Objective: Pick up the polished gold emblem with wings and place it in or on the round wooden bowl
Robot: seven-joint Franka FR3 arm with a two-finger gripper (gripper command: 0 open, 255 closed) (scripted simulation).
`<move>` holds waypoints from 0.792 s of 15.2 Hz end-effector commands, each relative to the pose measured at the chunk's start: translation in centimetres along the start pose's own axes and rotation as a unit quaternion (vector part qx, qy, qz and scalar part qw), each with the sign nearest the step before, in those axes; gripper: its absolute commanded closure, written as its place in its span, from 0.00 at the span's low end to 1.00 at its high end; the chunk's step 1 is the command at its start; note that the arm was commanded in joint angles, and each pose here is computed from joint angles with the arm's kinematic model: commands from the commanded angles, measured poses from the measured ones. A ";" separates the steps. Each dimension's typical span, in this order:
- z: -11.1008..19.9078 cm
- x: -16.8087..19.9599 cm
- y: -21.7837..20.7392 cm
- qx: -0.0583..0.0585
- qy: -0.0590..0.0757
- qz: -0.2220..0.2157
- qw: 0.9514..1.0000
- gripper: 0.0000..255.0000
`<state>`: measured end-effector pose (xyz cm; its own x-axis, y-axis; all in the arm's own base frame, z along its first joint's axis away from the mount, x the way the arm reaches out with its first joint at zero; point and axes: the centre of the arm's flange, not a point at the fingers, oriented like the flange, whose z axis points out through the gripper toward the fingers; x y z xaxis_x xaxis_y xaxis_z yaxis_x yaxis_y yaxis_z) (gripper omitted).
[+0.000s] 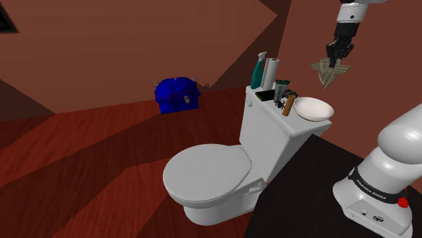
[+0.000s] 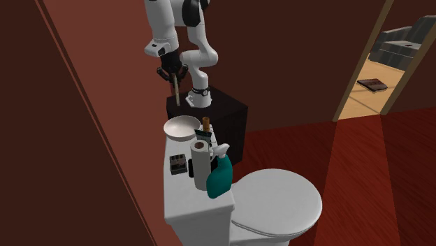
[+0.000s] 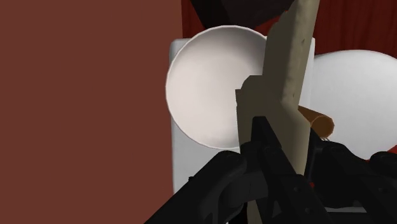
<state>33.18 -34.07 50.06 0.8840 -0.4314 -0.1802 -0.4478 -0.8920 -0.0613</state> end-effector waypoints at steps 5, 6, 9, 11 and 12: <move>2.6 -0.4 0.0 0.000 0.000 0.000 1.000 1.00; 3.1 -0.3 0.0 0.000 0.000 0.000 1.000 1.00; 4.7 0.0 0.1 0.000 0.000 0.000 1.000 1.00; 5.7 0.2 0.2 0.000 0.000 0.000 1.000 1.00; 6.2 0.3 0.2 0.000 0.000 0.000 1.000 1.00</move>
<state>32.45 -33.49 44.41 0.8841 -0.4307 -0.1813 -0.4472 -0.8924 -0.0608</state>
